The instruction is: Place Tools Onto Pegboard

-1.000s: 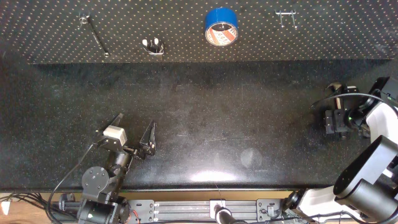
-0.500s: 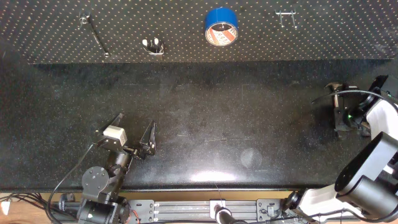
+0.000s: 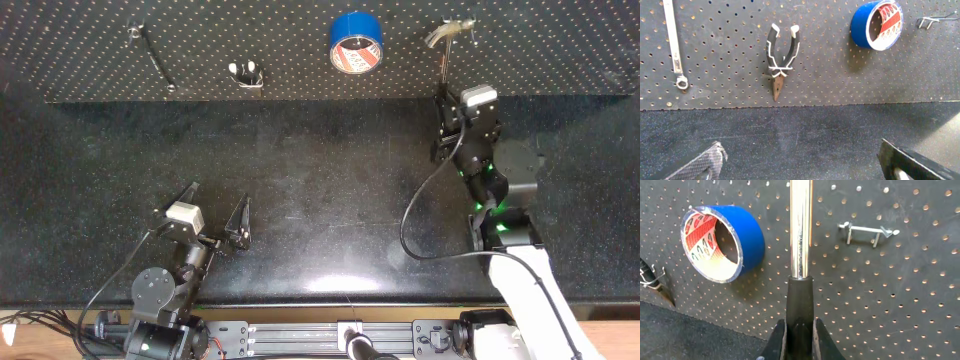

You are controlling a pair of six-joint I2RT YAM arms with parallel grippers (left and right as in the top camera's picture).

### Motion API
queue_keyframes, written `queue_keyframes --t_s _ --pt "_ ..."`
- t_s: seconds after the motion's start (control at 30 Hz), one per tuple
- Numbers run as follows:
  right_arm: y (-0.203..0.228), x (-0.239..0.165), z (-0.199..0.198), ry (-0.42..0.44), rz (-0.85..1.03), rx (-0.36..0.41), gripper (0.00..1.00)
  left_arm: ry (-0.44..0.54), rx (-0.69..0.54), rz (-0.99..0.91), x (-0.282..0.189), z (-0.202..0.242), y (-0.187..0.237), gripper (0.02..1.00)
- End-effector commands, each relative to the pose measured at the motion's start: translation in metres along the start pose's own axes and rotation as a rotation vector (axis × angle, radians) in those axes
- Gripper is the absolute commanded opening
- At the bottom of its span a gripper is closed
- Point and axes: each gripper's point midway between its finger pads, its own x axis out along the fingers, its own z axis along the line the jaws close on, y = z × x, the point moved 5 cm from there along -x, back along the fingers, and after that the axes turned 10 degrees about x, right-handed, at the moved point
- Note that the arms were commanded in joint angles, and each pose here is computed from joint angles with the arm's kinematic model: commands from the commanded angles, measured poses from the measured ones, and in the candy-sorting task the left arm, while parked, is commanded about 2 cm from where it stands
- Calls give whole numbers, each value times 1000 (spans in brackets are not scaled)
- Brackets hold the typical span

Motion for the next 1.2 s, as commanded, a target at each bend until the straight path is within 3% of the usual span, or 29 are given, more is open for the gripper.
queue_keyframes --t_s 0.03,0.07,0.1,0.33,0.47,0.5,0.53,0.57,0.6,0.73,0.87,0.93,0.97,1.0,1.07,1.2 --pt "-10 -4 -3 19 -34 20 75 11 -2 -1 0 -2 0 993" --pt "-6 -6 -23 105 -15 34 75 11 -2 -1 0 -2 0 993" --pt "-1 -4 -28 119 1 40 75 11 -2 -1 0 -2 0 993" --pt "12 38 -44 125 57 56 75 11 -2 -1 0 -2 0 993" --pt "43 53 -57 168 135 77 75 11 -2 -1 0 -2 0 993" --pt "48 55 -59 169 144 79 726 11 -2 -1 0 -2 0 993" --pt "47 54 -62 197 141 77 976 11 -2 -1 0 -2 0 993" --pt "46 51 -69 259 120 68 976 11 -2 -1 0 -2 0 996" --pt "41 21 -58 273 -25 35 976 11 -2 -1 0 -2 0 993" --pt "49 -68 -29 264 -57 29 976 11 -2 -1 0 -2 0 993" --pt "95 -147 -9 292 140 64 976 11 -2 -1 0 -2 0 993" --pt "103 -144 -18 338 112 56 976 11 -2 -1 0 -2 0 993" --pt "90 -145 -34 465 12 38 976 11 -2 -1 0 -2 0 993" --pt "69 -141 -40 490 -205 24 976 11 -2 -1 0 -2 0 993" --pt "80 -145 -52 591 -159 32 976 11 -2 -1 0 -2 0 993" --pt "85 -142 -53 589 -123 32 976 11 -2 -1 0 -2 0 993"
